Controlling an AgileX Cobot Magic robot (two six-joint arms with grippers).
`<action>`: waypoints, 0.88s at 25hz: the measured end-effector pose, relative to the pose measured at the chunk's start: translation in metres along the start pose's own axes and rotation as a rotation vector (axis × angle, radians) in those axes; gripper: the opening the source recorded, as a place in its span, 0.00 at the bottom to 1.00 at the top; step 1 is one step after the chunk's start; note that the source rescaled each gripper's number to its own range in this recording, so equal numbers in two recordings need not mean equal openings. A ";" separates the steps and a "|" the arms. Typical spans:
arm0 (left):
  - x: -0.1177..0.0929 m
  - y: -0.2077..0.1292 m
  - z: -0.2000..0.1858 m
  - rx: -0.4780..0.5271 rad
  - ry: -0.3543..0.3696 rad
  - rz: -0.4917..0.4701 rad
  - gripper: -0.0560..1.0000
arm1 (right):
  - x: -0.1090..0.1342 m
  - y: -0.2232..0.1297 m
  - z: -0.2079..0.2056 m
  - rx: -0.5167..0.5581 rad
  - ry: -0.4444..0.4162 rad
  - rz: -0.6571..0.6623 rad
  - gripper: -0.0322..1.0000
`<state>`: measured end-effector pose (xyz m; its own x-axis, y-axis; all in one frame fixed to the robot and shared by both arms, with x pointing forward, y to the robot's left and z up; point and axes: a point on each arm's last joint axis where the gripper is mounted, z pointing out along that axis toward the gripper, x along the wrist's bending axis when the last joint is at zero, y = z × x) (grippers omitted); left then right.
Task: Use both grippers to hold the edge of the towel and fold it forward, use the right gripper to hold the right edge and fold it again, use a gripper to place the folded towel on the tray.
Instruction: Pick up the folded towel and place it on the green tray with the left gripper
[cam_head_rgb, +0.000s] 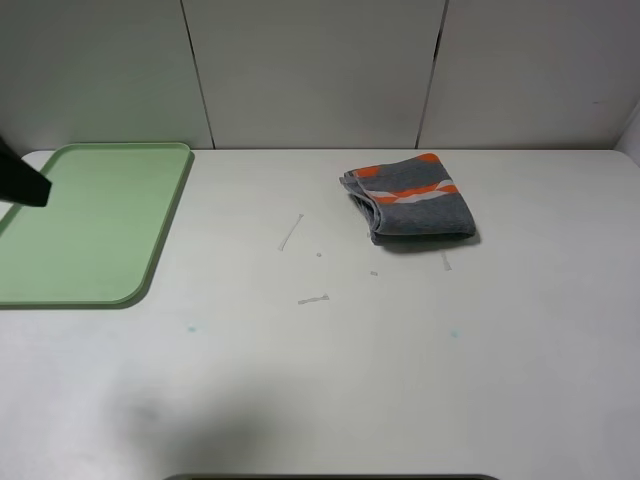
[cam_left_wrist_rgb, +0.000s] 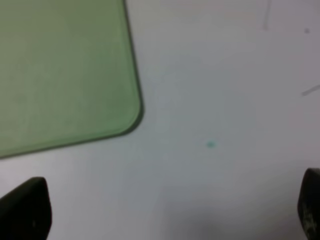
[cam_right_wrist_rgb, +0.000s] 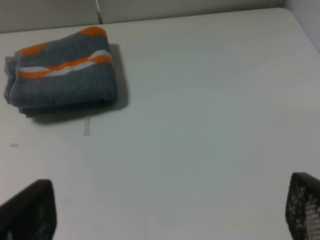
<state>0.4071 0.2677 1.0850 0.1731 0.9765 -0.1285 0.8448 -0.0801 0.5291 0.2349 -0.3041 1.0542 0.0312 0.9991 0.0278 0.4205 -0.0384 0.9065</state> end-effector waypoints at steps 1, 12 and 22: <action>-0.003 0.007 0.007 0.011 -0.010 0.016 1.00 | 0.000 0.000 0.000 0.000 0.000 0.000 1.00; -0.056 0.068 0.080 0.108 -0.102 0.178 1.00 | 0.000 0.000 0.000 0.000 0.000 0.000 1.00; -0.112 0.113 0.142 0.146 -0.151 0.297 1.00 | 0.000 0.000 0.000 0.000 0.000 0.000 1.00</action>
<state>0.5549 0.1205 1.0405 0.4856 0.8666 -0.1147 0.8077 -0.3946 0.4382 0.2349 -0.3041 1.0542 0.0312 0.9991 0.0278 0.4205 -0.0384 0.9065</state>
